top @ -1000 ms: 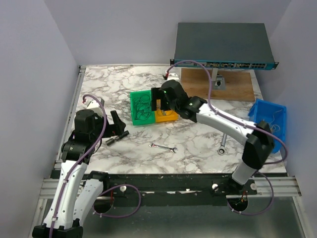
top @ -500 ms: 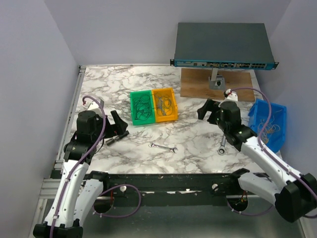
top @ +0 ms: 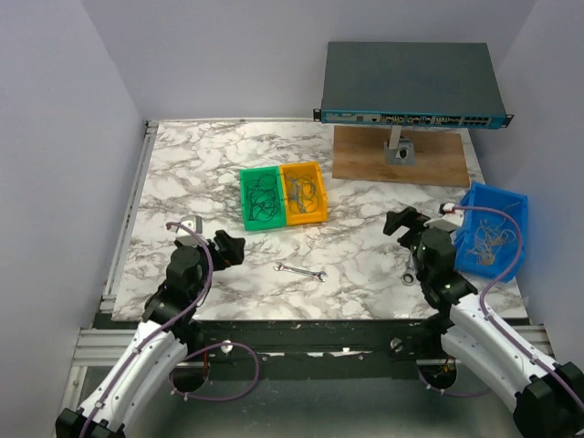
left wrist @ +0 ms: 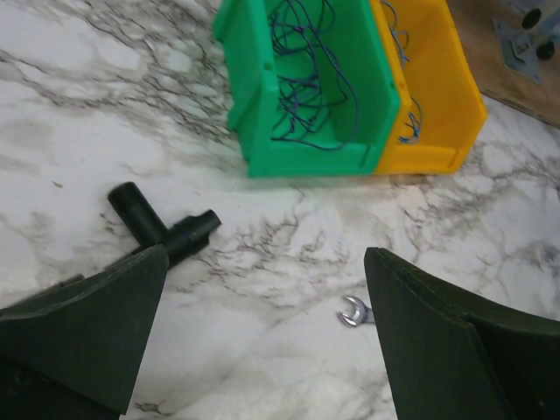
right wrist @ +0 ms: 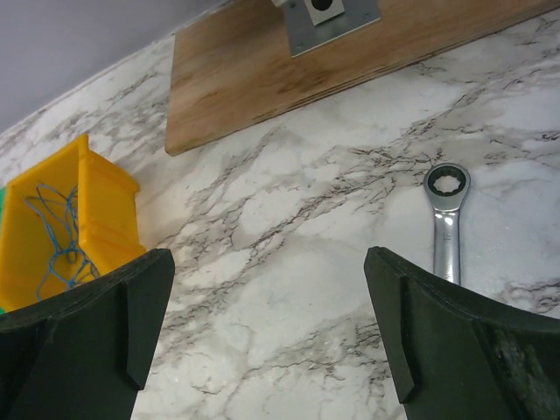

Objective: Untangle the cables

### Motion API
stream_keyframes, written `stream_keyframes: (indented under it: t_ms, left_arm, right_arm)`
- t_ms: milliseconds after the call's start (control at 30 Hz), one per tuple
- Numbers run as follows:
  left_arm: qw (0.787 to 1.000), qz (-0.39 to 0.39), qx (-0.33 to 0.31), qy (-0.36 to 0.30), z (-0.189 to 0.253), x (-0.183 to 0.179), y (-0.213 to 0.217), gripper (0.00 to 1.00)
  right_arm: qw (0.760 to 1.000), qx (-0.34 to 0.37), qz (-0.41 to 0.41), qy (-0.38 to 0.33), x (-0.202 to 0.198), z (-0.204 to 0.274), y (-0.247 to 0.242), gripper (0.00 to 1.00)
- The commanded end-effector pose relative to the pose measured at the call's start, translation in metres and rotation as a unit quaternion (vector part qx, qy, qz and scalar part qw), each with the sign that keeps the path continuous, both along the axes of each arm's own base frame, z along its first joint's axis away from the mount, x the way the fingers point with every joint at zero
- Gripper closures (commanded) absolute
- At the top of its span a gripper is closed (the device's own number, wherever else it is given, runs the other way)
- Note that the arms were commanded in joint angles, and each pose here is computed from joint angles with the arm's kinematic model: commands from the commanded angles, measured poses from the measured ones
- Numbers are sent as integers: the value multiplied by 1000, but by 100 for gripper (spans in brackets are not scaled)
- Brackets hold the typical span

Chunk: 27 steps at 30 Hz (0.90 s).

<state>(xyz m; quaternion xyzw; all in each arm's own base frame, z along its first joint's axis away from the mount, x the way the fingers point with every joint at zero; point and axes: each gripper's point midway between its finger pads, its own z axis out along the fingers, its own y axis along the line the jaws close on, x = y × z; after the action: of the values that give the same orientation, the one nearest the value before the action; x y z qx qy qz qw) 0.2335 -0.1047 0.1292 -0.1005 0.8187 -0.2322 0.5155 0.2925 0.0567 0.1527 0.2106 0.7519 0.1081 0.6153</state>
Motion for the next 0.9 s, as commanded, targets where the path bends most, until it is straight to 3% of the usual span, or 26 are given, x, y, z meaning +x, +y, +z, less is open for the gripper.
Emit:
stream_keyframes:
  t_ms: [0,133,233,433,467,700,800,867]
  left_arm:
    - [979,112,39,-166,28,28,43,1]
    - [957,137,56,-249,51,29,56,1]
    - [932,144,146,-300,64,29,70,1]
    - [913,160,243,-285,39,44,87,1]
    - [911,163,240,-293,39,47,89,1]
    - [912,123,245,-305,47,82,92,5]
    - [908,93,254,-319,46,97,85,7]
    - [914,103,254,-298,36,111,91,5]
  right_arm:
    - [992,-67,54,-90,5,23,8,1]
    - [987,-143,20,-68,21,18,-7,1]
    - [983,-168,9,-73,36,13,-7,1]
    - [979,-192,-15,-72,62,-11,-29,0]
    - [982,-165,-16,-84,64,-13,-32,0]
    - [980,-190,-17,-58,79,-40,-49,0]
    - [977,-171,-95,-89,71,-37,-74,0]
    - [980,-187,-26,-68,77,-50,-54,0]
